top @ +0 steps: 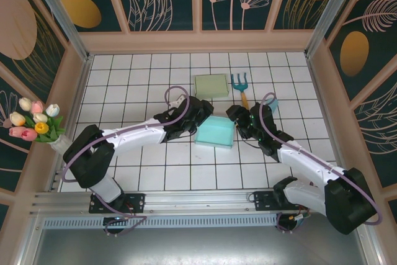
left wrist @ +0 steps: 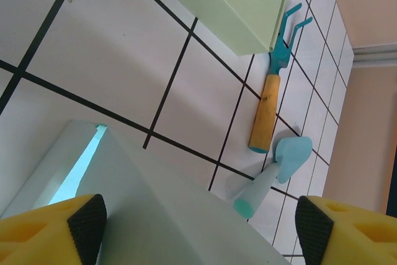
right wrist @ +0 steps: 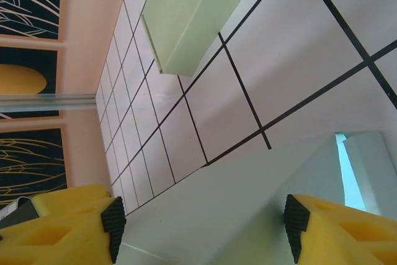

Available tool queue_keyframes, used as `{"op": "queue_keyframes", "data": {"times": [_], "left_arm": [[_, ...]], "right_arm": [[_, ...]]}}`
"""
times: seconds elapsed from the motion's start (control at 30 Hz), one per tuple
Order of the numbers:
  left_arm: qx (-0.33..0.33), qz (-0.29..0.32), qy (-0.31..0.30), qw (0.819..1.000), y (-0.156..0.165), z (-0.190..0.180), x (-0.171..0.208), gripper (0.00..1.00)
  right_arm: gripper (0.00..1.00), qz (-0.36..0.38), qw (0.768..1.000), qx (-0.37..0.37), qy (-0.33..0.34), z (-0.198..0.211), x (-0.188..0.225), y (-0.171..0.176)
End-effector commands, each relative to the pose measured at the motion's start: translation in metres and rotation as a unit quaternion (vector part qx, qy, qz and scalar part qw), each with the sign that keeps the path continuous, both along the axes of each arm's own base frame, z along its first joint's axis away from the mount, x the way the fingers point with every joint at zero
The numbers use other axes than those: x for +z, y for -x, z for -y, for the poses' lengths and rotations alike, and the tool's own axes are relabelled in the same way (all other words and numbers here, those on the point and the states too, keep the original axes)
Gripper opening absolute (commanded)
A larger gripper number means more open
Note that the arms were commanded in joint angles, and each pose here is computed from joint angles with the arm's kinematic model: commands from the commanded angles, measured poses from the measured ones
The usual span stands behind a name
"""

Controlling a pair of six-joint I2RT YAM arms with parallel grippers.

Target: Fold the paper box

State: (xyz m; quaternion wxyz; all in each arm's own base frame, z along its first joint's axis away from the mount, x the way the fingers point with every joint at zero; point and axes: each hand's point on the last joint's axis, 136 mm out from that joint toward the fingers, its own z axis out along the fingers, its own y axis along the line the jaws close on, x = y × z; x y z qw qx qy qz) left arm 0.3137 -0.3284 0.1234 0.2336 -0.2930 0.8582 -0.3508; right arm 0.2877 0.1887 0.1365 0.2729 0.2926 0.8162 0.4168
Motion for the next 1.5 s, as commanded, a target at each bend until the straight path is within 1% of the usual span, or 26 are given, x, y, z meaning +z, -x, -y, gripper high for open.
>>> {"op": "queue_keyframes", "data": {"times": [0.0,0.17,0.3,0.43,0.6,0.87,1.23,1.47], "left_arm": [[-0.005,0.002,0.009,1.000,0.004,0.006,-0.003,0.80],[0.002,-0.012,-0.019,1.000,0.015,-0.011,-0.029,0.80],[0.009,-0.017,-0.025,1.000,0.021,-0.021,-0.041,0.78],[0.019,-0.016,-0.043,0.999,0.025,-0.034,-0.049,0.78],[0.028,-0.017,-0.060,0.998,0.027,-0.044,-0.053,0.78],[0.037,-0.012,-0.085,0.996,0.025,-0.052,-0.051,0.79],[0.020,-0.024,-0.121,0.992,0.028,-0.055,-0.074,0.79],[0.014,-0.016,-0.174,0.985,0.028,-0.068,-0.080,0.80]], "right_arm": [[0.69,0.010,1.000,0.004,-0.008,-0.005,0.001,0.003],[0.69,0.007,1.000,0.004,0.007,-0.003,-0.009,0.010],[0.68,0.008,1.000,0.004,0.025,0.000,-0.016,0.016],[0.68,0.009,0.998,0.003,0.060,0.004,-0.022,0.022],[0.69,0.004,0.994,-0.007,0.109,0.015,-0.032,0.024],[0.70,0.013,0.979,-0.005,0.204,0.030,-0.033,0.024],[0.71,-0.007,0.965,0.062,0.253,0.009,-0.070,0.022],[0.71,-0.027,0.951,0.058,0.304,0.013,-0.088,0.021]]}}
